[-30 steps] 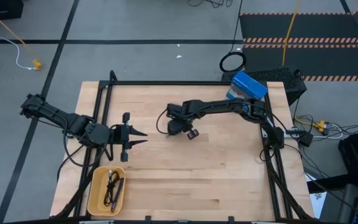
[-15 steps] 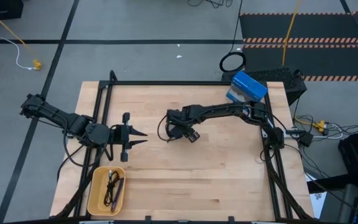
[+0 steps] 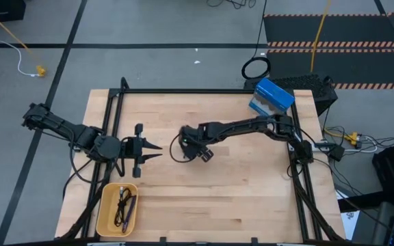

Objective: Pick and place USB-C Cables
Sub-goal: Put the black charger cable into the yellow bin

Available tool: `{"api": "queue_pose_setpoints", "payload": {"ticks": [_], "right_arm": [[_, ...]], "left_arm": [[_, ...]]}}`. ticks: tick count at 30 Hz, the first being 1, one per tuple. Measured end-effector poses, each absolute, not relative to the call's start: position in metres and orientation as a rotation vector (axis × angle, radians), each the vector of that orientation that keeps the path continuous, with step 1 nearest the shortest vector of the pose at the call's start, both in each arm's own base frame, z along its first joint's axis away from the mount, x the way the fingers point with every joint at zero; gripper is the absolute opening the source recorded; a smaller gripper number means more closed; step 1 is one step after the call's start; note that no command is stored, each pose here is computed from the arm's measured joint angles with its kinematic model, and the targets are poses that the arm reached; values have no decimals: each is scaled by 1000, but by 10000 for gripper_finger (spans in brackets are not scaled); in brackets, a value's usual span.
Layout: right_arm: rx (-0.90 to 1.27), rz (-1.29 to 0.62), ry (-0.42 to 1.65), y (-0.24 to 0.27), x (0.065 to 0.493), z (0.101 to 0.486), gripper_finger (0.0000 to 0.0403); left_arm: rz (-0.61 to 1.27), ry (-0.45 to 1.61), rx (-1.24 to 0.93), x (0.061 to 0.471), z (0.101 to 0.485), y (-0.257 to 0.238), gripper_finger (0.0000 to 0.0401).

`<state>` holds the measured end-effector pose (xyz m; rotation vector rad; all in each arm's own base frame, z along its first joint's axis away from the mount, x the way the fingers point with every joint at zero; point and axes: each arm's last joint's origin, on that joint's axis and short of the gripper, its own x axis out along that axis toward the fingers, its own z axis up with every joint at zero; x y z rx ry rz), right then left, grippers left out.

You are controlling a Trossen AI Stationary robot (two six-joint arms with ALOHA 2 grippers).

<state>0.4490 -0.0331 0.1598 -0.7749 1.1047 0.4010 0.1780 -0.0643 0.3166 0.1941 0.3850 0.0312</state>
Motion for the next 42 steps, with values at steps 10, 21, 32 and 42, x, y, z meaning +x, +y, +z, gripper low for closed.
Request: {"api": "queue_pose_setpoints", "payload": {"ticks": [10,21,32,42], "right_arm": [[-613,351,1048,-43,453,162,201],[-601,344,1076,-44,456,145,201],[-591,328,1099,-44,454,141,148],[-557,319,1119,-42,447,131,83]], "left_arm": [[32,384,189,178,317,-64,93],[34,382,180,178,317,-64,93],[33,383,183,178,317,-64,93],[34,383,181,178,317,-64,93]]}}
